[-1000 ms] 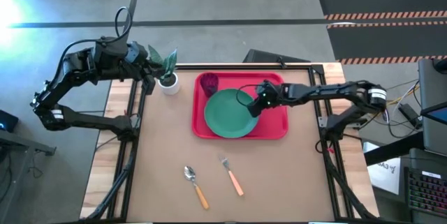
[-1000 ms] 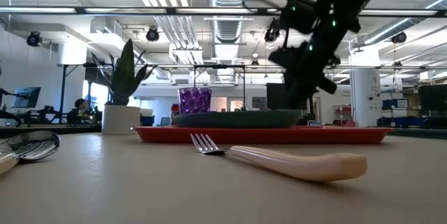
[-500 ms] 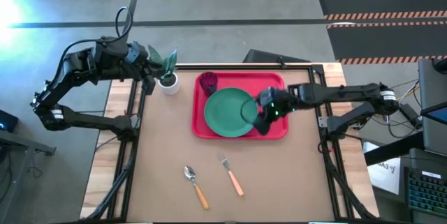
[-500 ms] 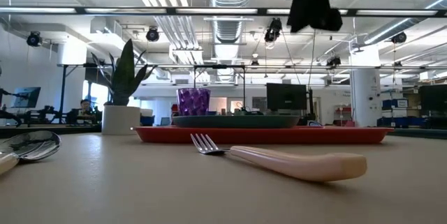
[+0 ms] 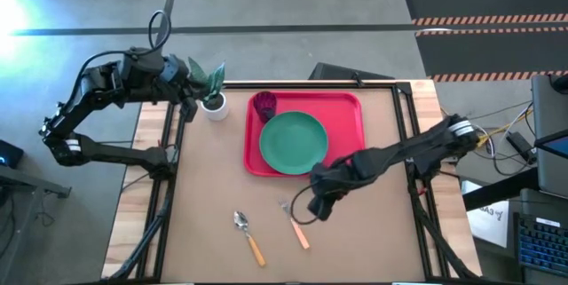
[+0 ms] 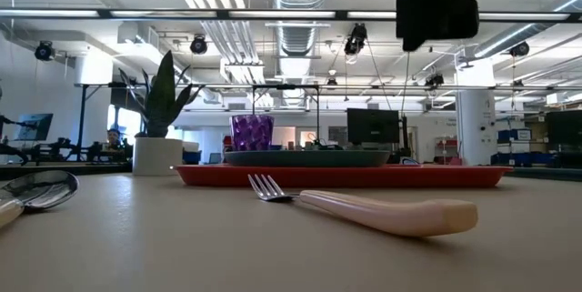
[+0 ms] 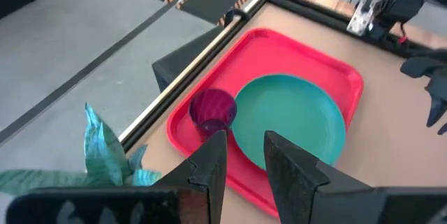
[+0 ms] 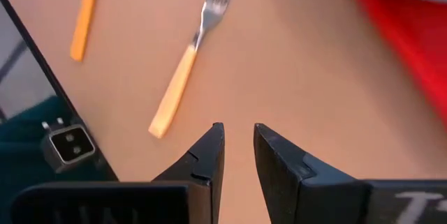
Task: Pick and place plate/cup/fork/spoon on tray
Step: Put the light orange fork on the red tray to the right of the green plate
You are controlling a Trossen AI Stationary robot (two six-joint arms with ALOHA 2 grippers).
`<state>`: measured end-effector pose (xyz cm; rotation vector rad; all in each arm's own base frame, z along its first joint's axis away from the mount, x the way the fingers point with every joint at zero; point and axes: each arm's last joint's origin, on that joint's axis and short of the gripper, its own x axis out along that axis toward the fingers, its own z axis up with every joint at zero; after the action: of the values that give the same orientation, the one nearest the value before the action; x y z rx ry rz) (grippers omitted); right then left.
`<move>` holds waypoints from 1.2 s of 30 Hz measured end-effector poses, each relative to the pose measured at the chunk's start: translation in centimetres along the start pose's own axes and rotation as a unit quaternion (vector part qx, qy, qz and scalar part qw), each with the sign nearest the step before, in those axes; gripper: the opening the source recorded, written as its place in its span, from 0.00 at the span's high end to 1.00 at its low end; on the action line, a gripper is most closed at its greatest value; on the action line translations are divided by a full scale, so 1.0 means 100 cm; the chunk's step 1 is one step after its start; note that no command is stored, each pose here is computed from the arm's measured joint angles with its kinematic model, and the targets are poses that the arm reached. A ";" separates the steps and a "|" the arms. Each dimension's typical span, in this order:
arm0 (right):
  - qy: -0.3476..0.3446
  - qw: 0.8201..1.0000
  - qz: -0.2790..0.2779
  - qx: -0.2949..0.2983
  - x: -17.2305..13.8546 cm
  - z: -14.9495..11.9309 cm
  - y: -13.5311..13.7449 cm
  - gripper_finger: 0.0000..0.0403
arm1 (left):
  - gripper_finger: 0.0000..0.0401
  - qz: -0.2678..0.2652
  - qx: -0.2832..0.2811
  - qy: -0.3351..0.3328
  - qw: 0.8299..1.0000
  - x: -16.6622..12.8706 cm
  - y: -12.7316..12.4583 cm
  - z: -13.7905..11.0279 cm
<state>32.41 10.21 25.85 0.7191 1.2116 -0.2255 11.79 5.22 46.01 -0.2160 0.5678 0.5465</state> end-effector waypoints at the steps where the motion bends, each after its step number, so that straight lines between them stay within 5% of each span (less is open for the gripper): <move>1: 0.014 1.000 0.000 0.001 0.007 0.001 0.002 0.83 | 0.80 0.001 0.001 0.006 1.000 0.000 0.000 -0.001; 7: 0.077 0.997 0.000 -0.014 0.045 0.010 0.011 0.83 | 0.80 0.004 0.003 0.027 1.000 0.000 0.001 -0.006; 16: 0.084 0.995 0.028 -0.043 0.064 0.029 0.037 0.83 | 0.80 0.003 0.015 0.027 1.000 0.000 0.001 -0.006; 28: 0.156 0.987 0.031 0.000 0.103 0.027 0.035 0.83 | 0.80 0.005 0.018 0.050 0.999 0.000 0.002 -0.011; 36: 0.090 0.992 0.088 0.001 0.099 0.037 0.050 0.83 | 0.80 -0.003 0.017 0.047 0.999 -0.003 0.002 -0.012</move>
<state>41.43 13.81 19.33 0.8575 1.3099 -0.0151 10.95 4.82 45.23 -0.2121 0.6669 0.5224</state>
